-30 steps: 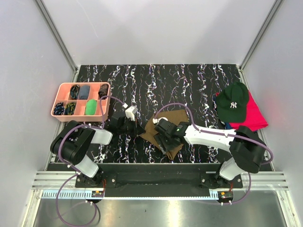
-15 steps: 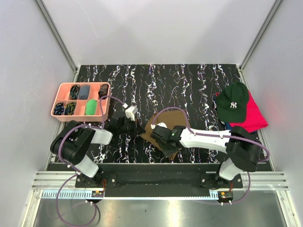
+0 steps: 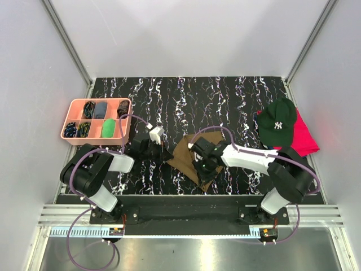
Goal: Fold the napkin, place the utensils inside, and roll it up
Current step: Roll the napkin with the utensil
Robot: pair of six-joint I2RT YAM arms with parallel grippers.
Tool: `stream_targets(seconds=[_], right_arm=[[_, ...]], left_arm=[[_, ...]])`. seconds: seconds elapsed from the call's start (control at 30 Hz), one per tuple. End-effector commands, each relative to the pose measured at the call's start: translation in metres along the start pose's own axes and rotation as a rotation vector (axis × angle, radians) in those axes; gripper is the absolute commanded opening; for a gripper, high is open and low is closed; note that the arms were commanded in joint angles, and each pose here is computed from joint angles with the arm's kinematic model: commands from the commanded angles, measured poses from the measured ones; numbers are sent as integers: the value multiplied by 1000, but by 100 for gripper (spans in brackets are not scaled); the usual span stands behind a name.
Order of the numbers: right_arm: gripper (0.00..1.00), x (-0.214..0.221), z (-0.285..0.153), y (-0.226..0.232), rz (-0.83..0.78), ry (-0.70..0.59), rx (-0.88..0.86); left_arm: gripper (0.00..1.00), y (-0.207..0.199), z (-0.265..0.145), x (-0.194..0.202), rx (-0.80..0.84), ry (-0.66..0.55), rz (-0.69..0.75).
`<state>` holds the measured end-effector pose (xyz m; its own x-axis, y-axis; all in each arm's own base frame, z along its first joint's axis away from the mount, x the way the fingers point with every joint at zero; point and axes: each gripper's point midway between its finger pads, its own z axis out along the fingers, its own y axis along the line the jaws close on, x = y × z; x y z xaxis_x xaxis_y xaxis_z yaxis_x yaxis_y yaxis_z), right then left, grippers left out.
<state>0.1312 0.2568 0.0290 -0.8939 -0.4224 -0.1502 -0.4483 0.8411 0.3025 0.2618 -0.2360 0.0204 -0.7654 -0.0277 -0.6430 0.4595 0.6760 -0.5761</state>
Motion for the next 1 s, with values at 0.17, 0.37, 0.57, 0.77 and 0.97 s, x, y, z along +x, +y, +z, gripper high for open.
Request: stream_targets(seconds=[0.17, 0.37, 0.57, 0.77, 0.97], right_arm=[[17, 12, 9, -5, 94, 103, -185], [20, 17, 11, -13, 142, 115, -172], [40, -7, -20, 5, 135, 8, -212], [55, -32, -64, 20, 70, -129, -213], [55, -19, -59, 55, 2, -70, -241]], left_arm=[[0, -1, 4, 2, 11, 27, 14], [0, -1, 4, 2, 13, 27, 14], [0, -2, 3, 2, 15, 22, 18], [0, -3, 2, 2, 17, 20, 20], [0, -4, 2, 0, 17, 16, 22]])
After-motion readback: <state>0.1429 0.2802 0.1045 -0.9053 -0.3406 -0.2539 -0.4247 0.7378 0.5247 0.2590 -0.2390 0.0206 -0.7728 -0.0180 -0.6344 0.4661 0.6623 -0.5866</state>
